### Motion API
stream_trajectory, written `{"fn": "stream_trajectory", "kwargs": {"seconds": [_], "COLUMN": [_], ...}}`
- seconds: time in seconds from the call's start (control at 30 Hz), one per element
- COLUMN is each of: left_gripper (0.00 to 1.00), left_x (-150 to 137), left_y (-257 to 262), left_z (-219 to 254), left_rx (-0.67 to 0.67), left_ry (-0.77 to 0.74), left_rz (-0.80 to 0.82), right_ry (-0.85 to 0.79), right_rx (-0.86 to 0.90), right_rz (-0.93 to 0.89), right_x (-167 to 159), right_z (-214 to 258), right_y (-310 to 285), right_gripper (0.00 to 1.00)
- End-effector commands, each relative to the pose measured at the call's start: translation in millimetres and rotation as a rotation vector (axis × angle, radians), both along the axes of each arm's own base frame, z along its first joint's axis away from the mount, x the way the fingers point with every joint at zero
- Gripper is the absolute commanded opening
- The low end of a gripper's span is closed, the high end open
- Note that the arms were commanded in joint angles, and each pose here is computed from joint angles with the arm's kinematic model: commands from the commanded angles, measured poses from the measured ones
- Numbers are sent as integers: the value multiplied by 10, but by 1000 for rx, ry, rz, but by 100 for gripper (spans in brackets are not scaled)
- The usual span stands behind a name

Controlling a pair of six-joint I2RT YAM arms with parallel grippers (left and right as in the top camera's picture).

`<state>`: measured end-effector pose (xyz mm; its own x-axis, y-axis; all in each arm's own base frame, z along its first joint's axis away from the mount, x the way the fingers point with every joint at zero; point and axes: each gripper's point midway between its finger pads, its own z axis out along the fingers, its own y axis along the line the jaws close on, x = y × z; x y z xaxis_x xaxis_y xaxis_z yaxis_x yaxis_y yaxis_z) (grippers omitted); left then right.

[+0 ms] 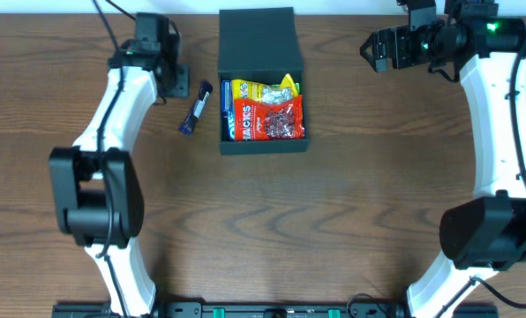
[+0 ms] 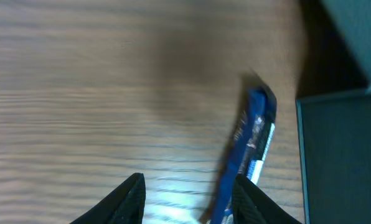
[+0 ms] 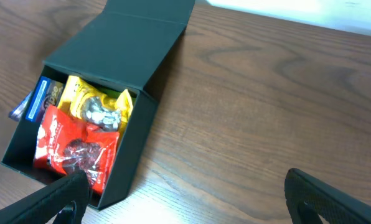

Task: Pack container
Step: 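Grasp the second blue snack bar with the left gripper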

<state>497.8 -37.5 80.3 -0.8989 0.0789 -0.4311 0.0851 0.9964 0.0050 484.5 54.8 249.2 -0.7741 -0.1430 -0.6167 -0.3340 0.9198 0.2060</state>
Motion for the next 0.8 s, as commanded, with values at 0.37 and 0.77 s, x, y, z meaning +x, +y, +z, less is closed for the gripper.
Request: {"fn": "stream_trajectory", "kwargs": {"seconds": [0.37, 0.77], "left_gripper": [47, 40], "left_x": [-110, -182], "left_y": [-353, -445], "left_z": [-530, -828], "left_rx": [-98, -75], "left_ry": [119, 175], "left_rz": [-155, -210], "right_ry": [-12, -12], "right_rx": [10, 10], "right_rz": [-6, -6], "right_x": [-17, -17], "right_z": [74, 74], "right_y": [-10, -10], "right_gripper": [99, 99]}}
